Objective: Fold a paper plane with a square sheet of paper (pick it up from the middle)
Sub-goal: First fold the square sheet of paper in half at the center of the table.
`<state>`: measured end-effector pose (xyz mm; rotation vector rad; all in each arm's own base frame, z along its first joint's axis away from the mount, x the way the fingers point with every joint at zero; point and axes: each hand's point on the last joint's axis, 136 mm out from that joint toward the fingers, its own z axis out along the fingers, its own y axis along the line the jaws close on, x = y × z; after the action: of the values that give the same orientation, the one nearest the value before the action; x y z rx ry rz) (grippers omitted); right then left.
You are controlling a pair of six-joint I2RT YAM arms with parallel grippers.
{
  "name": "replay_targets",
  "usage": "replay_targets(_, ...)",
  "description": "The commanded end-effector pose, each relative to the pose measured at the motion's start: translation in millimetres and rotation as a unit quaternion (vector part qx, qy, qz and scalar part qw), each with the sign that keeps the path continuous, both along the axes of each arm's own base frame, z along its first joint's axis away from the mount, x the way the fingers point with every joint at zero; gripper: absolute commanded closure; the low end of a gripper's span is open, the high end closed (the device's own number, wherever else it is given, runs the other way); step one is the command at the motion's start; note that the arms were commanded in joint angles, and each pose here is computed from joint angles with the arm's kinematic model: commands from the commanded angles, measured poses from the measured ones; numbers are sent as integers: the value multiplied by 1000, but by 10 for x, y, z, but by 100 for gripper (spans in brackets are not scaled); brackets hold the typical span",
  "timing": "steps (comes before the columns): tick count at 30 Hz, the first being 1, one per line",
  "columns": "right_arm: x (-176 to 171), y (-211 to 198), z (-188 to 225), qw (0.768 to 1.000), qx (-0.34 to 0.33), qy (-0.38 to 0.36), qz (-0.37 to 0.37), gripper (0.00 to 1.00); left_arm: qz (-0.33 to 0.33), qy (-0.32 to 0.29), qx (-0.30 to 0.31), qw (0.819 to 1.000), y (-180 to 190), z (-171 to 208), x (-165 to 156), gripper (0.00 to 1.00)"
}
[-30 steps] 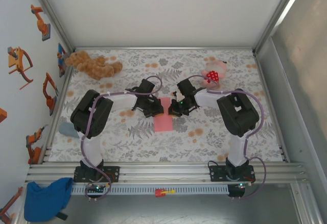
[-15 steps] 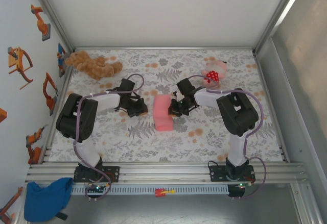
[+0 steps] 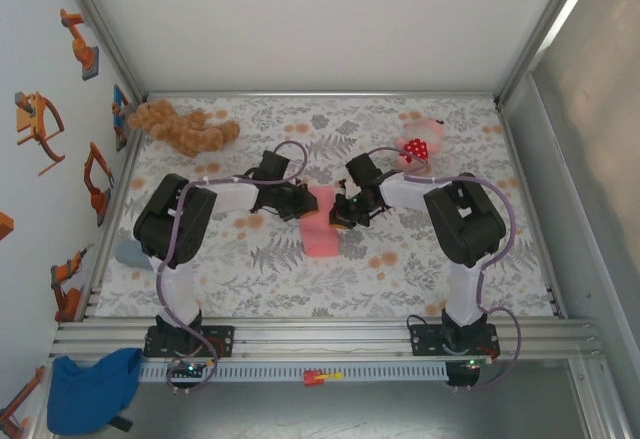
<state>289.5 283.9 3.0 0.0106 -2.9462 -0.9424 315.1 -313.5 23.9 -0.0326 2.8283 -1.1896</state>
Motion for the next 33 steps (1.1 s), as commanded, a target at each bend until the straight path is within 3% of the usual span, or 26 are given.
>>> replay_targets(1, -653, -959, -953, 963, -245, 107, -15, 100, 7, 11, 2, 1000, 107, -86, 44, 89)
replay_targets(6, -635, -990, -954, 962, -253, 102, -19, 100, 20, 26, 58, 998, 578, -321, 107, 89)
replay_targets(11, -637, -1000, -964, 961, -256, 101, -19, 100, 40, 14, 77, 996, 907, -264, 262, 89)
replay_targets(20, -638, -994, -976, 962, -254, 103, -20, 100, 15, -59, -11, 998, 360, 401, 169, 88)
replay_targets(27, -663, -1009, -999, 961, -256, 106, -18, 100, 7, -27, -16, 999, 66, 124, 219, 88)
replay_targets(33, -663, -1024, -1015, 960, -258, 102, -19, 100, 32, -28, 40, 998, 271, -135, 511, 88)
